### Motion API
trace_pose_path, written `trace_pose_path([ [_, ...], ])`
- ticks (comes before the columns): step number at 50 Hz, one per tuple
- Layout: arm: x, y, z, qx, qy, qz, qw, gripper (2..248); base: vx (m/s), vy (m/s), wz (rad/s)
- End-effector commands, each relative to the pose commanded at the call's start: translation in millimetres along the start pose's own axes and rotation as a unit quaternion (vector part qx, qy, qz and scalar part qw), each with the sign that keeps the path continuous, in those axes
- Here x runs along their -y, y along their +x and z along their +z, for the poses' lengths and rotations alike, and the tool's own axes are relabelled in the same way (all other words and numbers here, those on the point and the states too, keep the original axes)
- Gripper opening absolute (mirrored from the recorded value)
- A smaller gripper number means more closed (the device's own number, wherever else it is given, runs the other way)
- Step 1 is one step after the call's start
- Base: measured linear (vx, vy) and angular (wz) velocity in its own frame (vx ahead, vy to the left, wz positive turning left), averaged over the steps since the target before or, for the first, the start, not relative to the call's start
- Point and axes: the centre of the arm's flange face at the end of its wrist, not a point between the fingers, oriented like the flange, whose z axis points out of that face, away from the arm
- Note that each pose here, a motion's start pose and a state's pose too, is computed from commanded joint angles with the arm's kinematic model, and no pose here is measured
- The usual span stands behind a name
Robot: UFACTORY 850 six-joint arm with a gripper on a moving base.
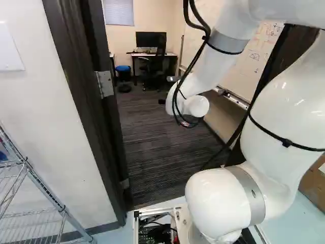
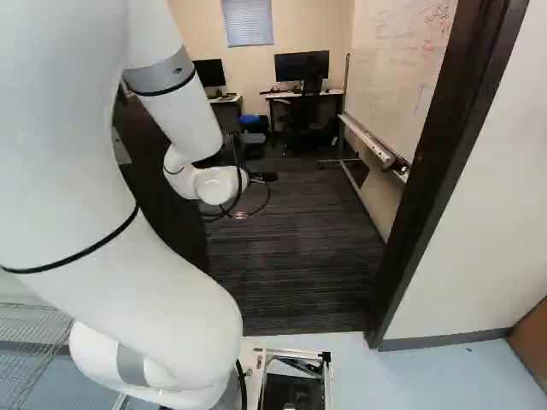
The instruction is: Open the door and move inside
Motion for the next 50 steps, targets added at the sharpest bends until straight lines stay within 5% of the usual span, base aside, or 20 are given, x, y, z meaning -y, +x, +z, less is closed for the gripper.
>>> trace_pose_path([
  [50, -8.0, -59.4, -80.2, -0.033, -0.017, -0.010, 0.9993, 247, 0.000, 0.000, 0.000],
])
